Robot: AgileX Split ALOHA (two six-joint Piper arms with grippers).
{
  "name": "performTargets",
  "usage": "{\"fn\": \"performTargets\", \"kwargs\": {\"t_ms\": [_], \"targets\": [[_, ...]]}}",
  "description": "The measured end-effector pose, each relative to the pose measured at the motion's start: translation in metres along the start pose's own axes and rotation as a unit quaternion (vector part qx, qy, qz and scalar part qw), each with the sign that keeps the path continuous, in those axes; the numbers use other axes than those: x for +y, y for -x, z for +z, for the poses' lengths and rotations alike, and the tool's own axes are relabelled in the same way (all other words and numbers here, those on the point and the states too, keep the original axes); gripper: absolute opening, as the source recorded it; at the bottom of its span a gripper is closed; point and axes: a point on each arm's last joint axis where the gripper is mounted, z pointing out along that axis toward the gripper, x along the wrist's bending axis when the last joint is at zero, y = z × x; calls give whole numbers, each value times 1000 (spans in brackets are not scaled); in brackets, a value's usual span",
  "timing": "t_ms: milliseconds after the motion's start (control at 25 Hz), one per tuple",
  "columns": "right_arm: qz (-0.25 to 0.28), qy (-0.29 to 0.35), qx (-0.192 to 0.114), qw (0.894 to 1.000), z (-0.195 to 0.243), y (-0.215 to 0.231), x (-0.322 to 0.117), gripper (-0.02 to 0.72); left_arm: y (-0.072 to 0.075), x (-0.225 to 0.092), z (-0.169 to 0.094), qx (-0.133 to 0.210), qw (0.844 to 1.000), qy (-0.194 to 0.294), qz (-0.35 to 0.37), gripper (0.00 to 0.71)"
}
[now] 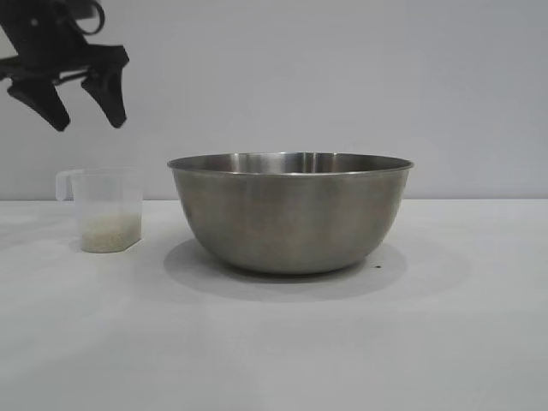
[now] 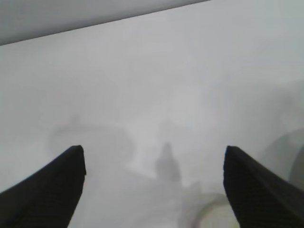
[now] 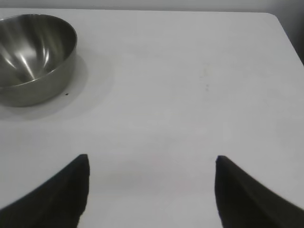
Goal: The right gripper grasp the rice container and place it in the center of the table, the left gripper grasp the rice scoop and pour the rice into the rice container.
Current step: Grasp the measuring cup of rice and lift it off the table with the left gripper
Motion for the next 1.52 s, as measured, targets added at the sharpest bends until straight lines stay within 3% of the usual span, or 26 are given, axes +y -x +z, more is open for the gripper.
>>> {"fn": "performTargets", "kwargs": {"t_ms": [400, 640, 880, 1040, 1320, 1520], "targets": [[0, 1, 0, 1000, 0, 0, 0, 472, -2, -24, -17, 17, 991, -133, -21, 515], [0, 1, 0, 1000, 0, 0, 0, 472, -2, -30, -24, 22, 986, -166, -20, 515], [0, 1, 0, 1000, 0, 0, 0, 472, 0, -26, -61, 24, 992, -120, -19, 515], [0, 1, 0, 1000, 0, 0, 0, 472, 2, -40, -78, 25, 996, -84, -18, 515], [0, 1, 0, 1000, 0, 0, 0, 472, 9, -98, -85, 8, 999, -36, -35, 515], [0, 1, 0, 1000, 0, 0, 0, 472, 11, -140, -93, 8, 998, 41, -44, 515]]}}
